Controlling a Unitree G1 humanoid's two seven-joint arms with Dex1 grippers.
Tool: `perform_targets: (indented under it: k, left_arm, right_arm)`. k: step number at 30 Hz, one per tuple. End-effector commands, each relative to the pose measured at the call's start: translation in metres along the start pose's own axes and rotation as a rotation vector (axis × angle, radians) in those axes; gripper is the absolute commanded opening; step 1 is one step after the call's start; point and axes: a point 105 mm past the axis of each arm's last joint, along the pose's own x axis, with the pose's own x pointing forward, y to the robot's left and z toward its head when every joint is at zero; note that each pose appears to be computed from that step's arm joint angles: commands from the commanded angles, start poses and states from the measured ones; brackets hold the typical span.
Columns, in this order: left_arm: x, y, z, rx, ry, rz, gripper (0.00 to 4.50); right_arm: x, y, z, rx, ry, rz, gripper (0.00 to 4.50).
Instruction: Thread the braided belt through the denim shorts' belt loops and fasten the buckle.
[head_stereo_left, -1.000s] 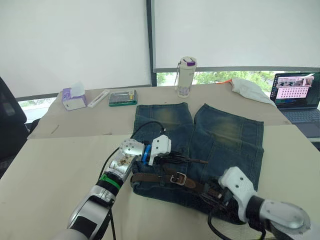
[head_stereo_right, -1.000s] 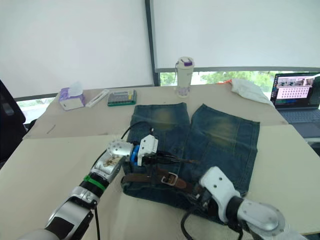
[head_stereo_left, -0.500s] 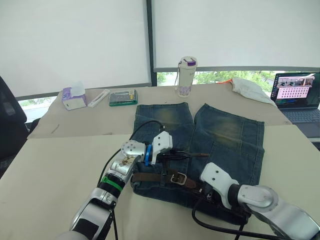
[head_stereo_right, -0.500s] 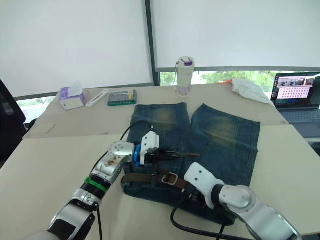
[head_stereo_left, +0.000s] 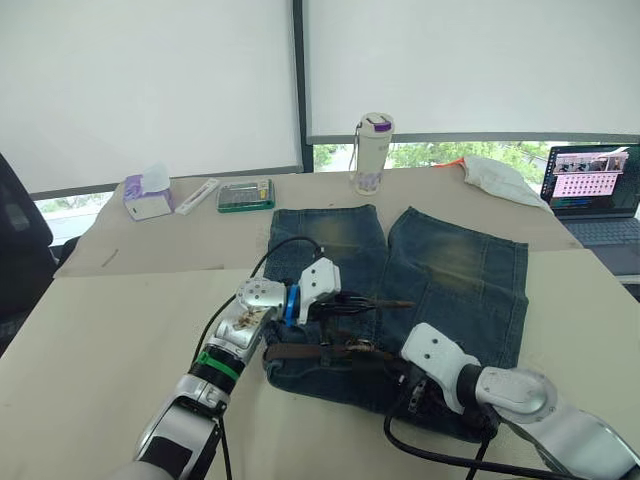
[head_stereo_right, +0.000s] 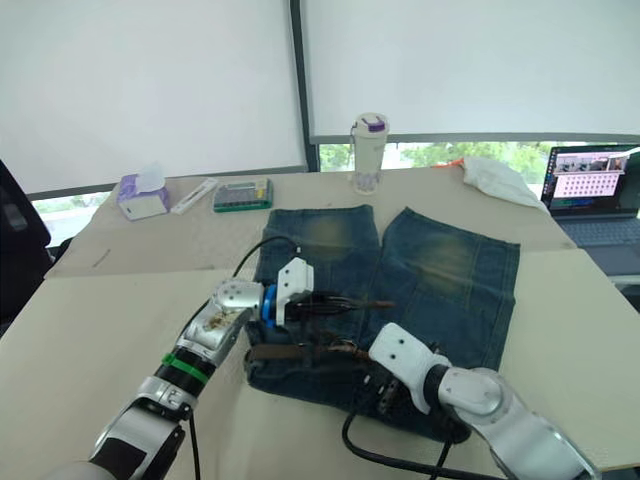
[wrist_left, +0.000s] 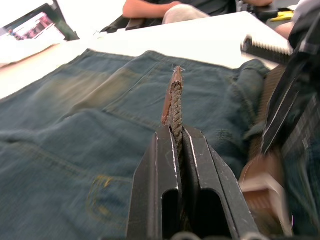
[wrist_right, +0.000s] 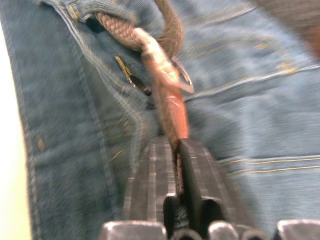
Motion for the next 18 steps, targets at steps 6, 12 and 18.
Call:
perform_targets:
  k: [6, 12, 18]
  left_arm:
    - [-0.031, 0.004, 0.013, 0.078, 0.05, -0.08, 0.0]
    - [-0.048, -0.011, 0.008, 0.134, 0.118, -0.239, 0.0]
    - [-0.053, -0.02, -0.004, 0.169, 0.199, -0.339, 0.0]
  right_arm:
    - [-0.014, -0.014, 0.005, 0.068, -0.052, -0.136, 0.07]
    - [-0.017, -0.016, 0.0, 0.073, -0.04, -0.163, 0.07]
    - [-0.017, -0.017, 0.002, 0.068, -0.044, -0.167, 0.07]
